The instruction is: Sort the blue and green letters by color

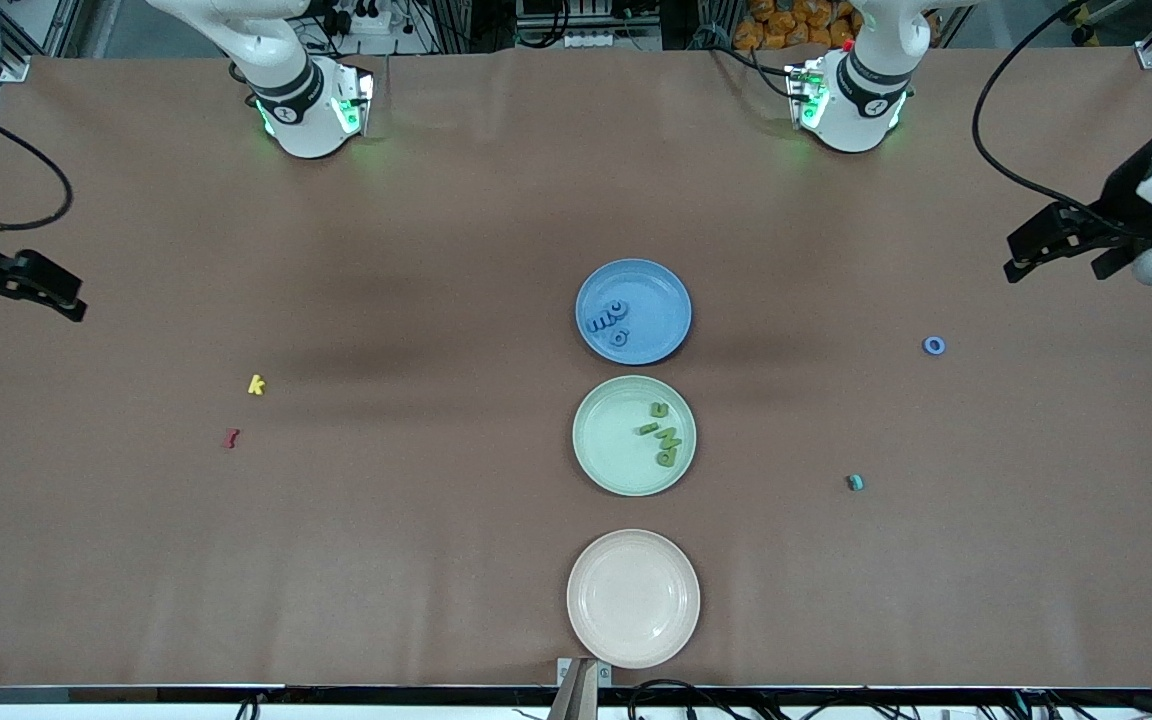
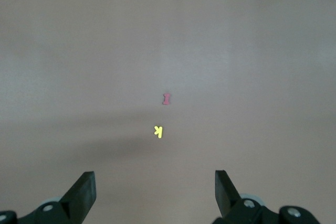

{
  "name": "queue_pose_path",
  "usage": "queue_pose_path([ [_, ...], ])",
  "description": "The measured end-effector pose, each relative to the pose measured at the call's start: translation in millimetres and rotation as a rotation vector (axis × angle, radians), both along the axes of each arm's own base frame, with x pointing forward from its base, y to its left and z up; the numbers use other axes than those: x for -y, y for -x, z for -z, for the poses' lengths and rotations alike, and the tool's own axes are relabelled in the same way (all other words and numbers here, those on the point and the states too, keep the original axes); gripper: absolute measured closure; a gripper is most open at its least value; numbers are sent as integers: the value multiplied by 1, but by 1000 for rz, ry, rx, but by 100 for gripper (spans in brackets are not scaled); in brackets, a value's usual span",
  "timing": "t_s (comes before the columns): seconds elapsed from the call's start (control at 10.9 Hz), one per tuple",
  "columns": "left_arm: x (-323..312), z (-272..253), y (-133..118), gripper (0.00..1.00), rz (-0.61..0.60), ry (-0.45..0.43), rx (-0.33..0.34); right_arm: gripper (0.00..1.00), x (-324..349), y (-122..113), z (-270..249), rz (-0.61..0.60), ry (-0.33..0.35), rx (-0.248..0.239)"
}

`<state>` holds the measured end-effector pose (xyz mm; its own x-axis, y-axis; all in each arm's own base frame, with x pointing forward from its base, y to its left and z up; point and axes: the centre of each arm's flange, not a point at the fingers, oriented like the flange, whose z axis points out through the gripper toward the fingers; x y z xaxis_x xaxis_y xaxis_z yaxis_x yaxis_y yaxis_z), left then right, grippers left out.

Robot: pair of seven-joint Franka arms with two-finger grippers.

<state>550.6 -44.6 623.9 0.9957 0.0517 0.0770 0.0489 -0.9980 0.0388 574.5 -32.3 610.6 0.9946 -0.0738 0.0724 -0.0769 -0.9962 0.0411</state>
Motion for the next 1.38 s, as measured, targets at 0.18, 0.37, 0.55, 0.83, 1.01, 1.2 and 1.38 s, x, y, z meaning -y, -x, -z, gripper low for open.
queue_pose_path([
  [0.18, -2, 5, -15, 0, -1, 5, -24, 0, 12, 7, -9, 9, -11, 14],
  [0.37, -5, 26, -27, 0, 1, -12, -58, 0, 14, 9, -12, 14, -15, 21],
  [0.55, -7, 33, -32, 0, 2, -30, -61, 0, 16, 9, -12, 9, -18, 22],
  [0.83, -3, 32, -32, 0, 10, -32, -60, 0, 12, 9, -12, -29, -17, 21],
  [1.01, 4, 31, -32, 0, 22, -33, -50, 0, 11, 9, -12, -72, -28, 21],
  [1.2, 8, 32, -38, 0, 27, -29, -16, 0, 11, 9, -12, -85, -33, 21],
  [1.38, 10, 40, -44, 0, 31, -26, -14, 0, 11, 9, -12, -88, -34, 21],
])
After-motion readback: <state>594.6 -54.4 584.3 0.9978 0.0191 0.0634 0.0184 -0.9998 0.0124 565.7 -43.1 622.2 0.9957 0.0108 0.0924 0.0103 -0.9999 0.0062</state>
